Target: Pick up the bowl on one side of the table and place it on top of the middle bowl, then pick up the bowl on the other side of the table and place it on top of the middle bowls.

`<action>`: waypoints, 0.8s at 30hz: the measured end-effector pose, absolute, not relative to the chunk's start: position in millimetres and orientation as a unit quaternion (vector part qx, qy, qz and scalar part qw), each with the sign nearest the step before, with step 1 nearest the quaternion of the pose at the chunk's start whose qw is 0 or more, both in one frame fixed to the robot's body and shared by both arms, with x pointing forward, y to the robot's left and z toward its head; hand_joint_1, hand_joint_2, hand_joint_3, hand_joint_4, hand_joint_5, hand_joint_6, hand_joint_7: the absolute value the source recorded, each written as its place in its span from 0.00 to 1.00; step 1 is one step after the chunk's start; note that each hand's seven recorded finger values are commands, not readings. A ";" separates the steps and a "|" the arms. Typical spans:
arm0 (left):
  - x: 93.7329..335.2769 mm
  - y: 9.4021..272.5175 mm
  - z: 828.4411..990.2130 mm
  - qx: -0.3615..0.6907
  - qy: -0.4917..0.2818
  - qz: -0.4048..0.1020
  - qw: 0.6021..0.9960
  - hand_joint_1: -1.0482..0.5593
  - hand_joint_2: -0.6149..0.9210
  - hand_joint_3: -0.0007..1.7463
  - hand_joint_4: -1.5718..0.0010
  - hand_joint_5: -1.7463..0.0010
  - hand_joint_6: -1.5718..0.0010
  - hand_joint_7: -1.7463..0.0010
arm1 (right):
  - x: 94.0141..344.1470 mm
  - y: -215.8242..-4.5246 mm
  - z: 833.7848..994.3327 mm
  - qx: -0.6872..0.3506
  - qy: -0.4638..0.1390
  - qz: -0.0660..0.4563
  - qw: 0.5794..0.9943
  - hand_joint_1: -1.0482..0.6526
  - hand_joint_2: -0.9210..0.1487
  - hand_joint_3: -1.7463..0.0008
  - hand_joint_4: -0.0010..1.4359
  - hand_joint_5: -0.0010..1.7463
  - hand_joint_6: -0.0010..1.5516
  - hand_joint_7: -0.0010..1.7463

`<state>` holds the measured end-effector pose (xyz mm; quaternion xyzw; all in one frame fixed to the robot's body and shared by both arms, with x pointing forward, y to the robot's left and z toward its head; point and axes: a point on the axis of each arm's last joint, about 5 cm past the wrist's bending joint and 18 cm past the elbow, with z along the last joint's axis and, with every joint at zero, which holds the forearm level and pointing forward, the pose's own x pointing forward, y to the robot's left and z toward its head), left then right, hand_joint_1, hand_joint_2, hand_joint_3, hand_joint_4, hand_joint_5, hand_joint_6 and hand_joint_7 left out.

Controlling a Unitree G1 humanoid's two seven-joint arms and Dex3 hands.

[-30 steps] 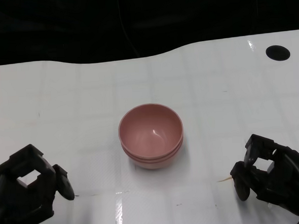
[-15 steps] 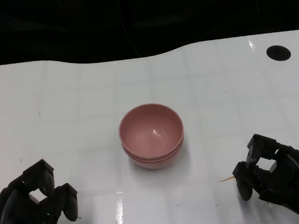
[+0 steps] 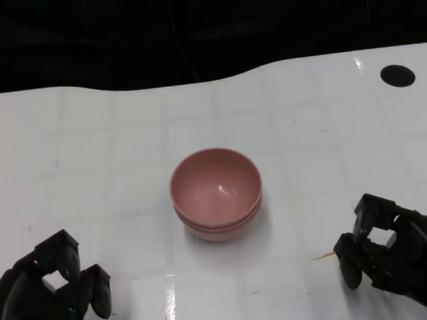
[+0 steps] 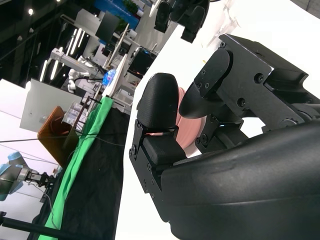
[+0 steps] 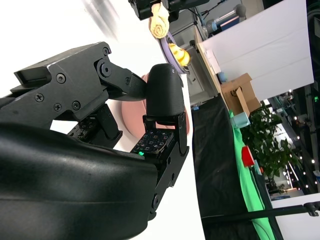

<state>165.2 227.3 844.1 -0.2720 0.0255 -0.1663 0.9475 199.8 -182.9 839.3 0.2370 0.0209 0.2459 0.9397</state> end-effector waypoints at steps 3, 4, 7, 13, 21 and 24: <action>166.0 226.8 848.0 -0.268 0.021 -0.160 0.950 0.61 0.62 0.87 0.40 0.00 0.48 0.00 | 200.9 -183.9 840.3 0.235 0.021 0.249 0.939 0.54 0.26 0.50 0.62 1.00 0.49 0.86; 166.2 226.7 849.3 -0.267 0.019 -0.158 0.950 0.61 0.61 0.87 0.40 0.00 0.48 0.00 | 201.5 -184.3 841.0 0.234 0.020 0.250 0.939 0.54 0.27 0.50 0.62 1.00 0.49 0.86; 167.0 226.6 852.0 -0.264 0.014 -0.159 0.951 0.60 0.62 0.87 0.41 0.00 0.48 0.00 | 203.1 -184.7 843.8 0.233 0.020 0.254 0.938 0.54 0.28 0.50 0.62 1.00 0.49 0.86; 167.4 226.1 853.1 -0.269 0.021 -0.161 0.949 0.62 0.62 0.87 0.43 0.00 0.49 0.00 | 205.1 -184.2 848.4 0.239 0.020 0.260 0.935 0.54 0.27 0.52 0.64 1.00 0.52 0.85; 168.3 225.3 855.4 -0.266 0.018 -0.165 0.950 0.63 0.61 0.88 0.42 0.00 0.48 0.00 | 205.9 -186.1 852.6 0.234 0.012 0.259 0.937 0.55 0.26 0.53 0.64 1.00 0.51 0.86; 168.4 225.2 855.4 -0.267 0.019 -0.166 0.949 0.63 0.62 0.87 0.41 0.00 0.47 0.00 | 205.8 -186.5 852.6 0.234 0.012 0.259 0.937 0.55 0.25 0.52 0.64 1.00 0.51 0.87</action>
